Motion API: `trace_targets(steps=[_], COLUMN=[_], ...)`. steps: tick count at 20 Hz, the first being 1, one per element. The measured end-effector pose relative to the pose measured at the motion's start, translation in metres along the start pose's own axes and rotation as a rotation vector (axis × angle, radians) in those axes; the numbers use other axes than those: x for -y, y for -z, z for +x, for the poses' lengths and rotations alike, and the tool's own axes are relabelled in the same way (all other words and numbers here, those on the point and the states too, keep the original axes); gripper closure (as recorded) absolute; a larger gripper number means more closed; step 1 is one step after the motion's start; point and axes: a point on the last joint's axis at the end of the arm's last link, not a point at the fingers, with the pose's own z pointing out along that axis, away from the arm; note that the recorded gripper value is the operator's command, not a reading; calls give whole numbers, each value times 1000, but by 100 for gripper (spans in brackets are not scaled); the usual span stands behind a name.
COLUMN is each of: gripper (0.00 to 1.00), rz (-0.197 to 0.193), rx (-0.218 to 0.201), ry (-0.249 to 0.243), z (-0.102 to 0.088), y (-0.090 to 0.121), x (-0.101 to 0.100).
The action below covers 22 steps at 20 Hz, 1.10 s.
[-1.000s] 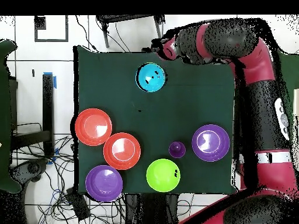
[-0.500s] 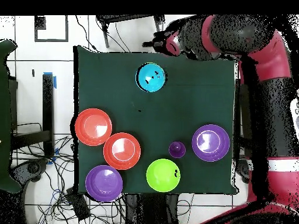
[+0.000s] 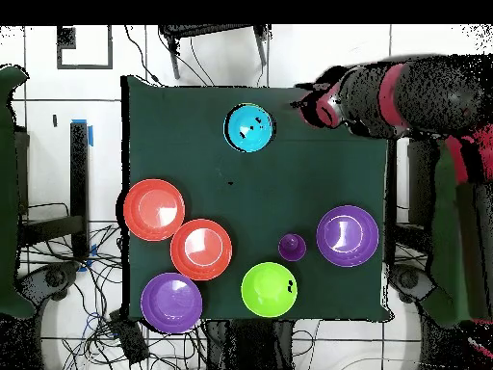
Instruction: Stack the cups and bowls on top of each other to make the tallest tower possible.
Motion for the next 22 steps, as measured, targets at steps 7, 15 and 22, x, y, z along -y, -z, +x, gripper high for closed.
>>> trace_targets(steps=[7,15,22], gripper=[0,0,0], rz=[67,103,120], rx=[5,2,23], ry=[-11,-40,-83], z=[30,72,113], y=[16,34,43], x=[-6,-9,-2])
